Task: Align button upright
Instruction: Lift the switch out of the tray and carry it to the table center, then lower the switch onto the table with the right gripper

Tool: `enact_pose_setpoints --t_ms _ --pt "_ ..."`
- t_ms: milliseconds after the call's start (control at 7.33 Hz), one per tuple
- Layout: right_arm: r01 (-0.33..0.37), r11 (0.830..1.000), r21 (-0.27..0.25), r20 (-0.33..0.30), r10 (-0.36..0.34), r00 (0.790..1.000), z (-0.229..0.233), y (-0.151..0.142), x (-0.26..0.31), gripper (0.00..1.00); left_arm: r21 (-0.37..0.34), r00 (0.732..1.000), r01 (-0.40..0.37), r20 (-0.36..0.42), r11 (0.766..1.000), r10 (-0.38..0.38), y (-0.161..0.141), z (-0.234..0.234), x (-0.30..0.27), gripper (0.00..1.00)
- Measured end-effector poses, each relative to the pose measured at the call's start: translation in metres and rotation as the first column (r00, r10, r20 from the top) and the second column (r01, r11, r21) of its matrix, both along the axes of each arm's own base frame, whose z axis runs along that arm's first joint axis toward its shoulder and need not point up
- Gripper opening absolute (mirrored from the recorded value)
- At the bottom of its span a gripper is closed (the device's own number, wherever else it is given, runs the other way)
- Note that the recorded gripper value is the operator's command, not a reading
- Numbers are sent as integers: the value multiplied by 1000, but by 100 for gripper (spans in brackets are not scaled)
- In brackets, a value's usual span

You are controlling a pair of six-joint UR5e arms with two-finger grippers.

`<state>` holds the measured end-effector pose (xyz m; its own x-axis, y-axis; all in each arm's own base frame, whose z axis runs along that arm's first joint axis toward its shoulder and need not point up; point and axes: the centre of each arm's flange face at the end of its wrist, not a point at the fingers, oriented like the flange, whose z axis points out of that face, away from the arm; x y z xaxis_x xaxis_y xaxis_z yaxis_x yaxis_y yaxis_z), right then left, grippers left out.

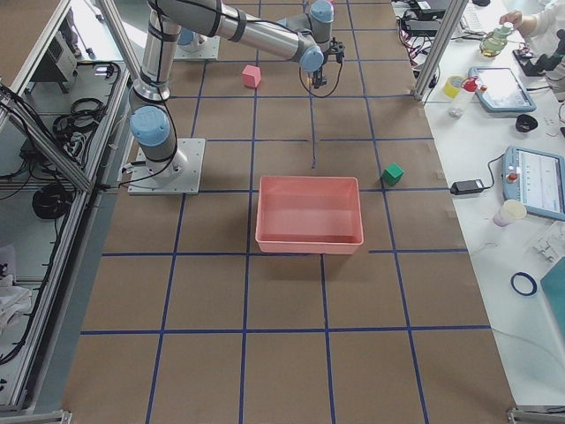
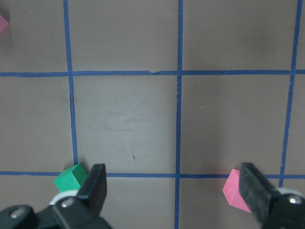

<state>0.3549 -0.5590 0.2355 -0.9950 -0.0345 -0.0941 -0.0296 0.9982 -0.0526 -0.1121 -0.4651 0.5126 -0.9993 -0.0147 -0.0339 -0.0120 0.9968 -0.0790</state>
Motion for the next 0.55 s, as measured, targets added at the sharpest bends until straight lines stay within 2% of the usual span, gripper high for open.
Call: enact_pose_setpoints --t_ms 545 --pt "-24 1000 13 -7 25 1000 -35 12 31 1 -1 1000 1 -2 1000 -1 0 0 0 100"
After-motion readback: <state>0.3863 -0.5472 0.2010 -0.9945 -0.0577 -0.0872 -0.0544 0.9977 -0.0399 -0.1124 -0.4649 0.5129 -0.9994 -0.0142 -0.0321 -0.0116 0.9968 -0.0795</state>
